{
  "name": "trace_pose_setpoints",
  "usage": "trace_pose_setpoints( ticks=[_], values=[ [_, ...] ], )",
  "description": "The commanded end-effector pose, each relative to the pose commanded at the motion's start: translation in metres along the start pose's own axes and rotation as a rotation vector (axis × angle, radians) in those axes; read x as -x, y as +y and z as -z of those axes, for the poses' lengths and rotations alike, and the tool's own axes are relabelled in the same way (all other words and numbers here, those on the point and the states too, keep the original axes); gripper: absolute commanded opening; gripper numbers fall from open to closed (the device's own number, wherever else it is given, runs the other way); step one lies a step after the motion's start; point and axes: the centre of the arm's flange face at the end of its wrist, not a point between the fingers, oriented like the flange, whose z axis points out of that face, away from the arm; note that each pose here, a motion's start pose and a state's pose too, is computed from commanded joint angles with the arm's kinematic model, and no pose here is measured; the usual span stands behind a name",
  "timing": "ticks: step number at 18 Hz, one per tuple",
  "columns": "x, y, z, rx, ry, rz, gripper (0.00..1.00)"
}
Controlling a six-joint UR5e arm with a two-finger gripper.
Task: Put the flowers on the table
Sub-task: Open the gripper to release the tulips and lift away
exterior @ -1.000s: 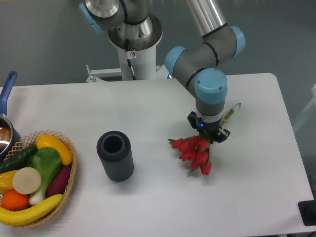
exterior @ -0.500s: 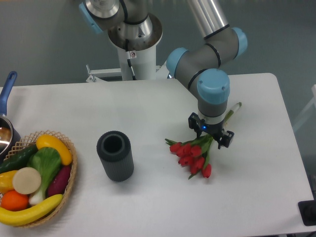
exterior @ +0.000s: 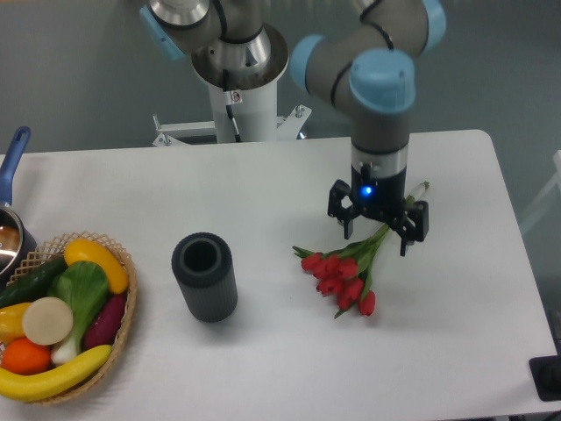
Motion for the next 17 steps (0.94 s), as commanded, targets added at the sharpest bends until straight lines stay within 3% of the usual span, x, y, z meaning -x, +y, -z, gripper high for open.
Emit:
trace_pose_setpoints(
  ticks=[6,12,17],
  values=[
    [-0.021,0.006,0.046,-0.02,0.055,-0.217,1.0],
    [-0.013,0.07,0.083,0.035,0.08,-0.439,1.0],
    [-0.015,0.108,0.093,0.122,0.082,-0.528,1.0]
  ],
)
